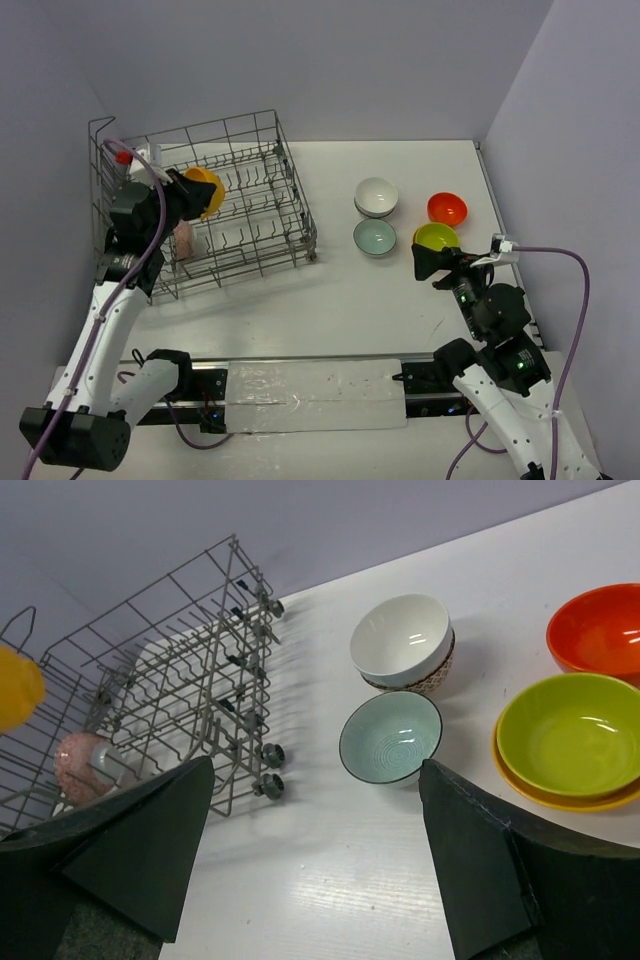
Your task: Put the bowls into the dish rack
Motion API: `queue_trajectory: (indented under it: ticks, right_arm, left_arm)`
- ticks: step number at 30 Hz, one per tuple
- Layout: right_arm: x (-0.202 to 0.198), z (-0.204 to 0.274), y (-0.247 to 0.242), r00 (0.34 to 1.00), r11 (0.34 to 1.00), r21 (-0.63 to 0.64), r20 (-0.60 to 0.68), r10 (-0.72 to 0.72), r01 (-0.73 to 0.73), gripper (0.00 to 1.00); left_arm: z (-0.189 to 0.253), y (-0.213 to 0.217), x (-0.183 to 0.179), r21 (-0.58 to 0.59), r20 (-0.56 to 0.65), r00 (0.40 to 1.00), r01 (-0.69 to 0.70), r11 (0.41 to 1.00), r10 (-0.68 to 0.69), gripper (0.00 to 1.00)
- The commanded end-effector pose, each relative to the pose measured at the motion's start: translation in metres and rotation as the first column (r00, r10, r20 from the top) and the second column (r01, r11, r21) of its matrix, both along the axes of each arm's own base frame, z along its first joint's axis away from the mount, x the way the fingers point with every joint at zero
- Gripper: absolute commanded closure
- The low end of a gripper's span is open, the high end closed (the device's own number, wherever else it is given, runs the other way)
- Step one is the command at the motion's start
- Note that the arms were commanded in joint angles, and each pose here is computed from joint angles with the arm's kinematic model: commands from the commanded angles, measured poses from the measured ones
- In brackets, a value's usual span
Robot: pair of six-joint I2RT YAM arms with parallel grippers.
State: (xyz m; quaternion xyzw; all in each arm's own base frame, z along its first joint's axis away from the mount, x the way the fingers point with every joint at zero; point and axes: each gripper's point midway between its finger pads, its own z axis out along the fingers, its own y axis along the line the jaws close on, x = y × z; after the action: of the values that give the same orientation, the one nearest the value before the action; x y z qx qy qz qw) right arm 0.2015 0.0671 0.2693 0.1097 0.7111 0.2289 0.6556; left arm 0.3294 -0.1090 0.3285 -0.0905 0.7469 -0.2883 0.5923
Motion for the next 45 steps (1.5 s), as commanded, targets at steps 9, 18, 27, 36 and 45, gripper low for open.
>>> queue_trajectory:
  ticks: [9, 18, 27, 36, 45]
  right_arm:
    - [0.000, 0.005, 0.009, 0.998, 0.999, -0.005, 0.044, 0.052, -0.052, 0.10]
    - [-0.002, 0.008, 0.010, 0.997, 0.998, -0.004, 0.054, 0.061, -0.061, 0.10]
    - [-0.002, 0.008, 0.011, 0.996, 0.998, -0.002, 0.059, 0.066, -0.066, 0.10]
    - [-0.003, 0.007, 0.010, 0.996, 0.998, 0.005, 0.064, 0.061, -0.061, 0.10]
    - [-0.003, 0.007, 0.009, 0.996, 0.998, 0.007, 0.065, 0.058, -0.058, 0.10]
  left_arm:
    - [-0.040, 0.036, 0.007, -0.026, -0.043, 0.983, 0.180, 0.983, -0.181, 1.00]
    - [-0.059, 0.026, 0.020, -0.039, -0.037, 0.952, 0.304, 0.952, -0.305, 1.00]
    - [-0.083, 0.037, 0.023, -0.107, -0.075, 0.947, 0.305, 0.946, -0.313, 1.00]
    - [-0.099, 0.043, 0.021, -0.170, -0.079, 0.943, 0.308, 0.936, -0.325, 1.00]
    - [-0.112, 0.045, 0.016, -0.235, -0.085, 0.941, 0.300, 0.924, -0.327, 1.00]
